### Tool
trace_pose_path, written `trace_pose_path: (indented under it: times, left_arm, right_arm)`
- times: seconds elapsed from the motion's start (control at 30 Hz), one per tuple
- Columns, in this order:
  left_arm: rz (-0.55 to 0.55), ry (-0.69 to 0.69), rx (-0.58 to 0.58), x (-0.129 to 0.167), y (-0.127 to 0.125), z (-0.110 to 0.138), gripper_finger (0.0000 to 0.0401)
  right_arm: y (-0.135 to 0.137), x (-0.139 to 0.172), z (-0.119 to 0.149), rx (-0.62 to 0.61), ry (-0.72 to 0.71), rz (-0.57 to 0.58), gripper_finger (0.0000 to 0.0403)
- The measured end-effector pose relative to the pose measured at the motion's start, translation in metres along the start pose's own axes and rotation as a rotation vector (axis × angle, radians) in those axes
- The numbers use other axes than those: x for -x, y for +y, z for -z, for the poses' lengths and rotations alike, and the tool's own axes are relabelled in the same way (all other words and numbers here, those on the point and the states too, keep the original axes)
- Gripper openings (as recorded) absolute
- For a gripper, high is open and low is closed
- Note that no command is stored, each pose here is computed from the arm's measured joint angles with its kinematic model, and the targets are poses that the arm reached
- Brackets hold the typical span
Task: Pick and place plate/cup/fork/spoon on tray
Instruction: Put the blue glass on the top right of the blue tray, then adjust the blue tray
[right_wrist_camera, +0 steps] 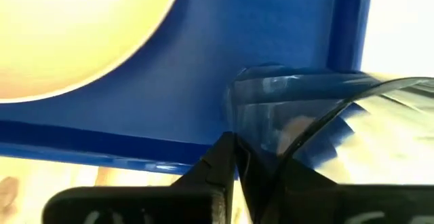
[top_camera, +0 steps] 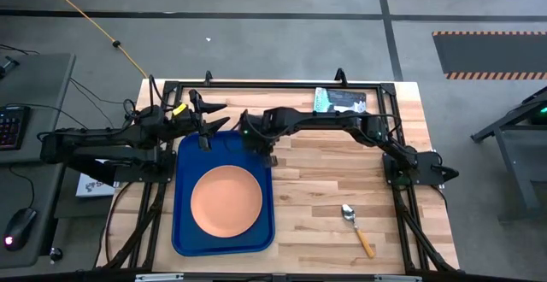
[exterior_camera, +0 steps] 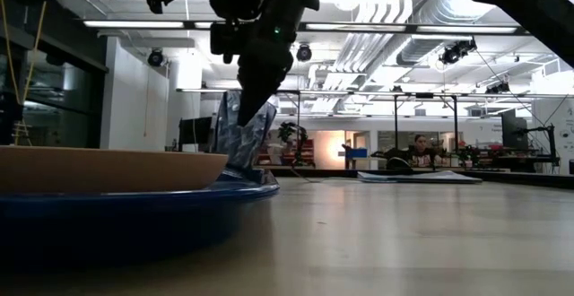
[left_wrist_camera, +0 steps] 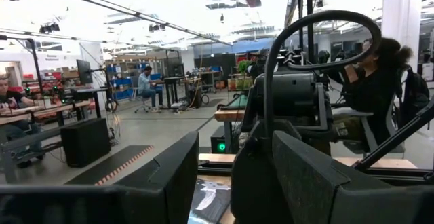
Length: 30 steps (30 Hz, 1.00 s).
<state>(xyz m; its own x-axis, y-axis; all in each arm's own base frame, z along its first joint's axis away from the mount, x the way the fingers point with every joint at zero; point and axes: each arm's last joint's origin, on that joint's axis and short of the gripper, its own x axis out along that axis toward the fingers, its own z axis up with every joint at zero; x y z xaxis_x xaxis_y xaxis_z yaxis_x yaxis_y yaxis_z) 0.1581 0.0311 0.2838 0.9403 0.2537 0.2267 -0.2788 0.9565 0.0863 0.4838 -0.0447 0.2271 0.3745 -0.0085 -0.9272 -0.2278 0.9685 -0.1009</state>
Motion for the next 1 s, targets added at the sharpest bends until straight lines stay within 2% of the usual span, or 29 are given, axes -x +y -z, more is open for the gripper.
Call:
trace_pose_path:
  times: [0.43, 0.53, 0.77, 1.0]
  left_arm:
    - [0.000, 0.003, -0.001, 0.000, 0.000, 0.000, 0.0179]
    - [0.000, 0.003, -0.001, 0.000, 0.000, 0.000, 0.0179]
    - [0.001, 0.008, -0.001, 0.000, 0.000, 0.001, 0.0179]
    - [0.002, 0.021, -0.002, 0.000, 0.000, 0.002, 0.0179]
  right_arm:
    - [-0.001, 0.001, -0.003, 0.033, -0.027, 0.018, 0.0147]
    - [-0.003, 0.007, -0.007, 0.064, -0.035, 0.069, 0.0165]
    - [-0.005, 0.027, -0.015, 0.090, -0.073, 0.093, 0.0179]
    - [-0.002, 0.043, -0.010, 0.102, 0.009, 0.039, 0.0179]
